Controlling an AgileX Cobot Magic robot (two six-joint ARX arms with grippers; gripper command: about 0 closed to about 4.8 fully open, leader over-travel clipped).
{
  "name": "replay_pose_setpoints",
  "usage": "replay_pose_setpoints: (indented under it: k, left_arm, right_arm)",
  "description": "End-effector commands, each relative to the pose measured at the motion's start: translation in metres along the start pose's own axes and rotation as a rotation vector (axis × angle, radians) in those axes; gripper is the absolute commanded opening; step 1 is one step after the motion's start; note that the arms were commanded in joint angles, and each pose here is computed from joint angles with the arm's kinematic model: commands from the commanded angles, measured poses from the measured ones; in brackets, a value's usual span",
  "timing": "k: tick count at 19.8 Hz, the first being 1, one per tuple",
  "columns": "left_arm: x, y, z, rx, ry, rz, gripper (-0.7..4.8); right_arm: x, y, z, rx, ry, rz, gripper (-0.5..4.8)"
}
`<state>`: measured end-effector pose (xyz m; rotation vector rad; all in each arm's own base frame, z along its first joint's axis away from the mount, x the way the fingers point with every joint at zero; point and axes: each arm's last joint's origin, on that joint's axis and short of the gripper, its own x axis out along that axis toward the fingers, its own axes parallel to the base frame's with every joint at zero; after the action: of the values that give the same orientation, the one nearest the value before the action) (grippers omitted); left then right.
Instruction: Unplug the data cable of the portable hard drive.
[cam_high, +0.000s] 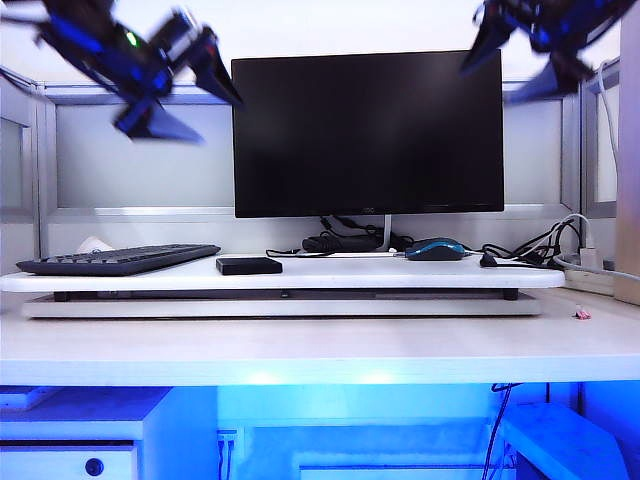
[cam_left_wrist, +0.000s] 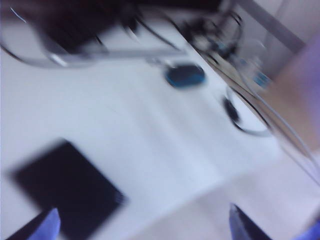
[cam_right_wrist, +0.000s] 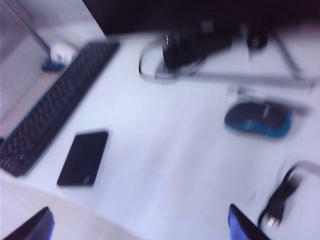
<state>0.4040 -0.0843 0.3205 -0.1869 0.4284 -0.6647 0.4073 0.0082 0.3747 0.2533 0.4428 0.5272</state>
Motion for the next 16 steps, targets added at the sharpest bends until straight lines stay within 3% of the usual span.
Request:
replay_pose_setpoints:
  k: [1, 7, 13, 16]
  left_arm:
    - [-0.031, -0.015, 0.024, 0.086, -0.093, 0.06, 4.61]
    - [-0.082, -0.046, 0.049, 0.139, -0.182, 0.104, 4.6]
    - [-0.156, -0.091, 0.07, 0.219, -0.326, 0.159, 4.57]
    - [-0.191, -0.111, 0.069, 0.236, -0.344, 0.205, 4.56]
  right_arm:
    - [-0.026, 0.02, 0.022, -0.086, -0.125, 0.009, 4.79]
    - [-0.08, 0.058, 0.042, -0.158, -0.239, 0.023, 4.79]
    - [-0.141, 0.1, 0.052, -0.224, -0.345, 0.038, 4.79]
    - [-0.165, 0.116, 0.051, -0.238, -0.37, 0.043, 4.79]
